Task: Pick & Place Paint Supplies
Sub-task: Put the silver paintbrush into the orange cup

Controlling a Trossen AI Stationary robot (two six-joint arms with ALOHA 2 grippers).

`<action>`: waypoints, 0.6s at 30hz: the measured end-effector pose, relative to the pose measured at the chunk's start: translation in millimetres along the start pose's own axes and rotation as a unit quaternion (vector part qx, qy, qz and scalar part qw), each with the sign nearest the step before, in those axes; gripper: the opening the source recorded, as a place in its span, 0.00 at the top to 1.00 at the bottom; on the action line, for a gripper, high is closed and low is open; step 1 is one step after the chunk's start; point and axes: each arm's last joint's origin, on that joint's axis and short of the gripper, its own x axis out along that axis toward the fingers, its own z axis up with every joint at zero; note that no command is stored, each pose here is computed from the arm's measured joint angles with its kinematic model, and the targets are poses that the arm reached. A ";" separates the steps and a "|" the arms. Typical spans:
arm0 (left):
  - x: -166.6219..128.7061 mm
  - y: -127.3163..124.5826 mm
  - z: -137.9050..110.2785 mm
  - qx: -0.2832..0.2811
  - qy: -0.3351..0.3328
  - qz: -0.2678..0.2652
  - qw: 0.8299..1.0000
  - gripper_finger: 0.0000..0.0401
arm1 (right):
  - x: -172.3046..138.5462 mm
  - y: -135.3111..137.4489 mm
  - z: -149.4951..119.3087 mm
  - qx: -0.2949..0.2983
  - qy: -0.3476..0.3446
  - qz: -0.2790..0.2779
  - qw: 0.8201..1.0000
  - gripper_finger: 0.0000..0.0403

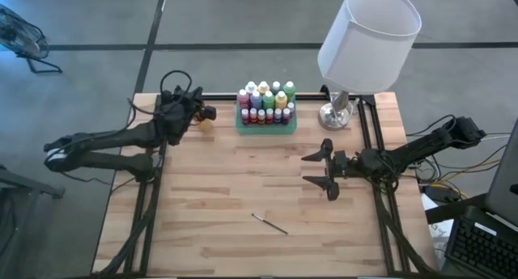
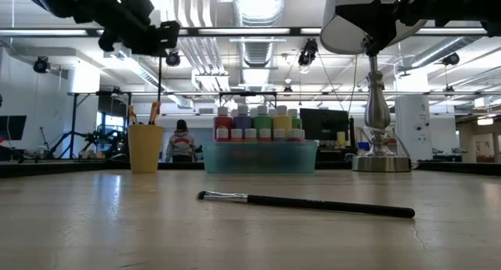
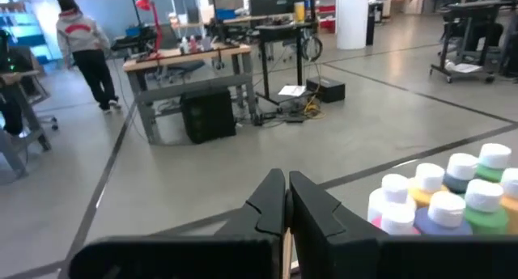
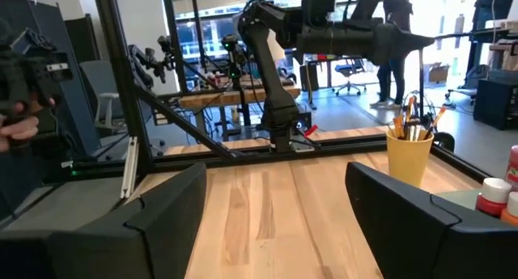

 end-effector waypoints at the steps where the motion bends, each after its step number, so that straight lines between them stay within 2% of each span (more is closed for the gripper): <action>1: 1.3 1.0 -3.0 -0.001 0.004 0.001 1.000 0.98 | 0.0 0.0 0.0 0.000 0.000 0.000 1.000 0.28; 5: 5.1 5.2 -16.0 -0.010 0.017 0.010 1.000 0.98 | 0.0 0.0 0.0 0.000 0.000 0.000 1.000 0.28; 18: 7.5 15.7 -61.7 -0.042 0.044 0.033 0.998 0.98 | 0.3 -1.7 -1.4 -0.001 0.006 -0.014 1.000 0.18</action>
